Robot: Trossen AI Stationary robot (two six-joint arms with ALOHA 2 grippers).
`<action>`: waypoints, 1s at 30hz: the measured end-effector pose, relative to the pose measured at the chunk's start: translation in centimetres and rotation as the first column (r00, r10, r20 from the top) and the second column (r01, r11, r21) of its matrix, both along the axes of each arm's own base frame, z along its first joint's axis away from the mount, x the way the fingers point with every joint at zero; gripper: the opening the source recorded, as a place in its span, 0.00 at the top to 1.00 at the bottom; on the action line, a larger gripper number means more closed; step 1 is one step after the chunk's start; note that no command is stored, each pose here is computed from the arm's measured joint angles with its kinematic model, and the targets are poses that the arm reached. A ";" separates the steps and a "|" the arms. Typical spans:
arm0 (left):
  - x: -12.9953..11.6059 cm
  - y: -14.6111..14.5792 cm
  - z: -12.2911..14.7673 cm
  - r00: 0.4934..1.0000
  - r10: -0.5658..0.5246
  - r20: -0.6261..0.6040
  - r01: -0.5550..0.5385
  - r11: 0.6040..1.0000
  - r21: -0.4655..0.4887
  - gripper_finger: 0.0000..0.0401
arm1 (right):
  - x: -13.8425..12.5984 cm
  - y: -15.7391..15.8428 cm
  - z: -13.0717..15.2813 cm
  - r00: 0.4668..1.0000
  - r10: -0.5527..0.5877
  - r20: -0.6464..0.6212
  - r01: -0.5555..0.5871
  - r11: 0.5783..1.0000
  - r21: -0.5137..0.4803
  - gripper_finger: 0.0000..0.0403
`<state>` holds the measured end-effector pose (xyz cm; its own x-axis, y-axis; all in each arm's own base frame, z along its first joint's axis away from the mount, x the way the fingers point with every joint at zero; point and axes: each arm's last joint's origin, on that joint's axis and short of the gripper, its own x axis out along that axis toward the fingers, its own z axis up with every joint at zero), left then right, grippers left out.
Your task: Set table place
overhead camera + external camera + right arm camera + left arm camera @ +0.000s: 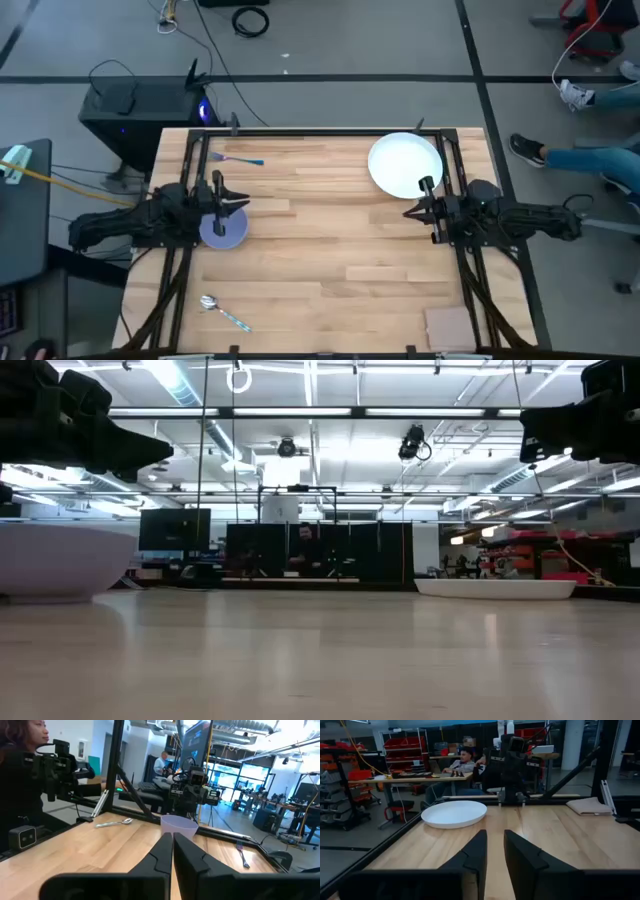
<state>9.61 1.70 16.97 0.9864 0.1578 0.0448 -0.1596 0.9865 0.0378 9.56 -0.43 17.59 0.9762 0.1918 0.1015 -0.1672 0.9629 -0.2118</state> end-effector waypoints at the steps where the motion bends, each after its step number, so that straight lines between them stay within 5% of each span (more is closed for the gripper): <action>1: 0.0 0.0 0.0 1.000 -0.001 0.000 0.001 1.000 0.000 0.82 | 0.0 0.0 0.0 1.000 0.000 0.000 0.000 1.000 0.000 0.95; 30: 0.0 0.0 0.0 1.000 0.000 0.000 0.000 1.000 0.000 0.83 | 0.0 0.0 0.0 1.000 0.000 0.000 0.000 1.000 0.000 0.95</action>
